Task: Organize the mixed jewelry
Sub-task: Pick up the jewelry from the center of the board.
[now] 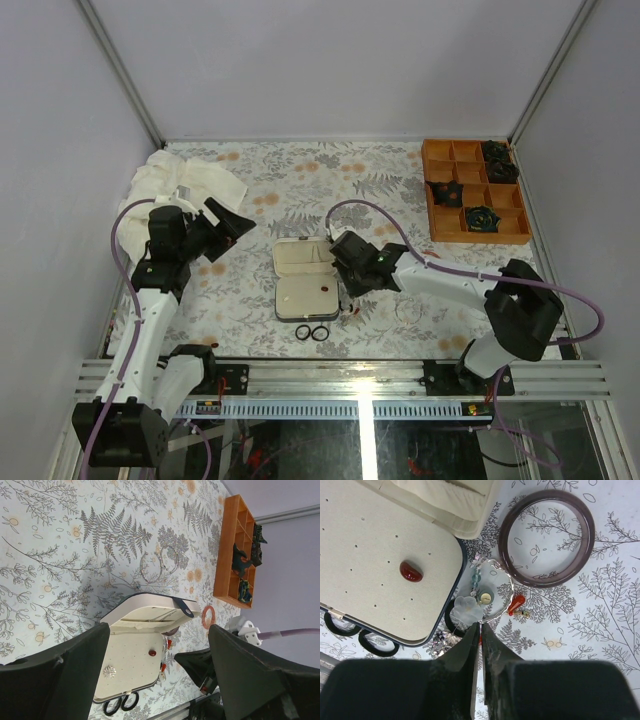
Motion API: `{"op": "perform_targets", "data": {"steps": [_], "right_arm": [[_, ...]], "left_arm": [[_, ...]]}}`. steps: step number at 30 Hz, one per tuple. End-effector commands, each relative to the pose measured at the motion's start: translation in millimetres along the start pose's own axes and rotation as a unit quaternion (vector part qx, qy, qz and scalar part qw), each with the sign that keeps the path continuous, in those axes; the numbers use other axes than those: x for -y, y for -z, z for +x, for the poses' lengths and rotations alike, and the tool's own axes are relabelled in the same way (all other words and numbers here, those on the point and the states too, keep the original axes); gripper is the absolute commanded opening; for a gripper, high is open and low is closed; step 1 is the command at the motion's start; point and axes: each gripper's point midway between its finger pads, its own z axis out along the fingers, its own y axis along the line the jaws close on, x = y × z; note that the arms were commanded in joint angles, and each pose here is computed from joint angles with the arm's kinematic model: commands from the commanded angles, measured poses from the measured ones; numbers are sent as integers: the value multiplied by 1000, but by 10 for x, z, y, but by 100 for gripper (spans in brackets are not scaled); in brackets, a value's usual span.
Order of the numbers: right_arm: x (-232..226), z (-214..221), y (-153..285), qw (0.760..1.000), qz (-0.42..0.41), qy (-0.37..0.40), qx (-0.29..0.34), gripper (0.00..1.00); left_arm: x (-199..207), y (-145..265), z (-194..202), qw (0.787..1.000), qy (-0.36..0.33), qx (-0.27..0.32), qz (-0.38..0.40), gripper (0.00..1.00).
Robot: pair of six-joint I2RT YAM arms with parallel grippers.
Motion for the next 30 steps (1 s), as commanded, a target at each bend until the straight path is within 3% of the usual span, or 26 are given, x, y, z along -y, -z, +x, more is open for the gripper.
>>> {"op": "perform_targets", "data": {"steps": [1, 4, 6, 30], "right_arm": [[58, -215, 171, 999, 3, -1, 32, 16], [-1, -164, 139, 1000, -15, 9, 20, 39], [-49, -124, 105, 999, -28, 8, 13, 42], [-51, 99, -224, 999, -21, -18, -31, 32]], "left_arm": [[80, 59, -57, 1000, -12, 9, 12, 80], [69, 58, -52, 1000, -11, 9, 11, 80], [75, 60, -47, 1000, -12, 8, 12, 80], [47, 53, -45, 1000, -10, 8, 11, 80]]}}
